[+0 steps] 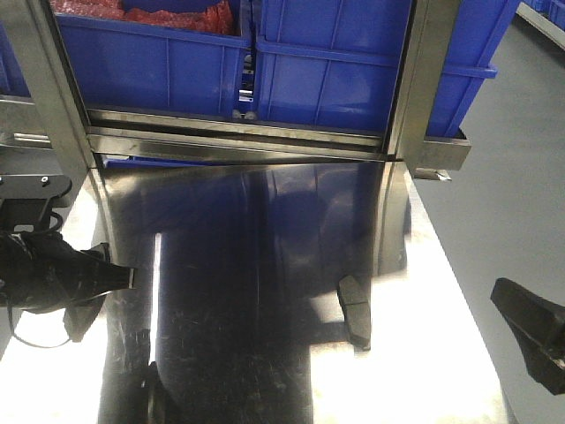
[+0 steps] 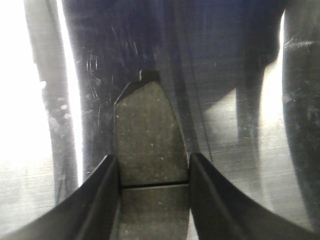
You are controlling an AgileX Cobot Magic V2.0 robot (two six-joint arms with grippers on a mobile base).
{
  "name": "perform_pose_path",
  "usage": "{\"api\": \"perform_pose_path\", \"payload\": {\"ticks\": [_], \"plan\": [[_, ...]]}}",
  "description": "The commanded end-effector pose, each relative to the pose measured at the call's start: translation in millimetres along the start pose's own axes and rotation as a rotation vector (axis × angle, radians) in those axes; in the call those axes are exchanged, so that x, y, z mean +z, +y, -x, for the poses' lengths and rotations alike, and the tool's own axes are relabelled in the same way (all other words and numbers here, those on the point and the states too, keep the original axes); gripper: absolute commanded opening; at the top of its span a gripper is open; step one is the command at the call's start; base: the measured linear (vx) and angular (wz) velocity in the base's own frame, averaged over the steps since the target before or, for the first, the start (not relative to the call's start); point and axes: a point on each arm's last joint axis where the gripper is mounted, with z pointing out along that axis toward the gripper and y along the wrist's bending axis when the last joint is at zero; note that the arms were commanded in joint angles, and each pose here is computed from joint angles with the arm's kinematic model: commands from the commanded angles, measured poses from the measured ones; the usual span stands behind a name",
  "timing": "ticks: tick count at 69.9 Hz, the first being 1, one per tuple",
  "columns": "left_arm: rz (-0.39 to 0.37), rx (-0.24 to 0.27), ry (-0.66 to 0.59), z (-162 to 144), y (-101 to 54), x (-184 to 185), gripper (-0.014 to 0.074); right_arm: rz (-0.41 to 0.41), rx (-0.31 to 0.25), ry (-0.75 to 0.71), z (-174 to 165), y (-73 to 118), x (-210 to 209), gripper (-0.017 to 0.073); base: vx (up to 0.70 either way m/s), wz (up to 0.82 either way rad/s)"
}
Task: Move and align brake pads A on conveyor
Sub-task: 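Lower the right gripper over the other brake pad and close on it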
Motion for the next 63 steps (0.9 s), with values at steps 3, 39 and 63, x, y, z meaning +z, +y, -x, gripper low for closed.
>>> {"api": "perform_pose_path", "payload": {"ticks": [3, 39, 63], "plan": [[-0.041, 0.006, -0.099, 11, -4.4, -13, 0.0057, 0.016, -0.025, -0.119, 18, 2.6, -2, 0.0705, 0.00, 0.00], [-0.041, 0.006, -0.099, 11, -4.4, -13, 0.0057, -0.096, -0.091, 0.425, 23, 1.6, 115, 0.0658, 0.00, 0.00], [-0.041, 0.006, -0.099, 11, -4.4, -13, 0.0057, -0.129, -0.025, 0.575, 13, 2.8, 193, 0.0645, 0.00, 0.00]]}}
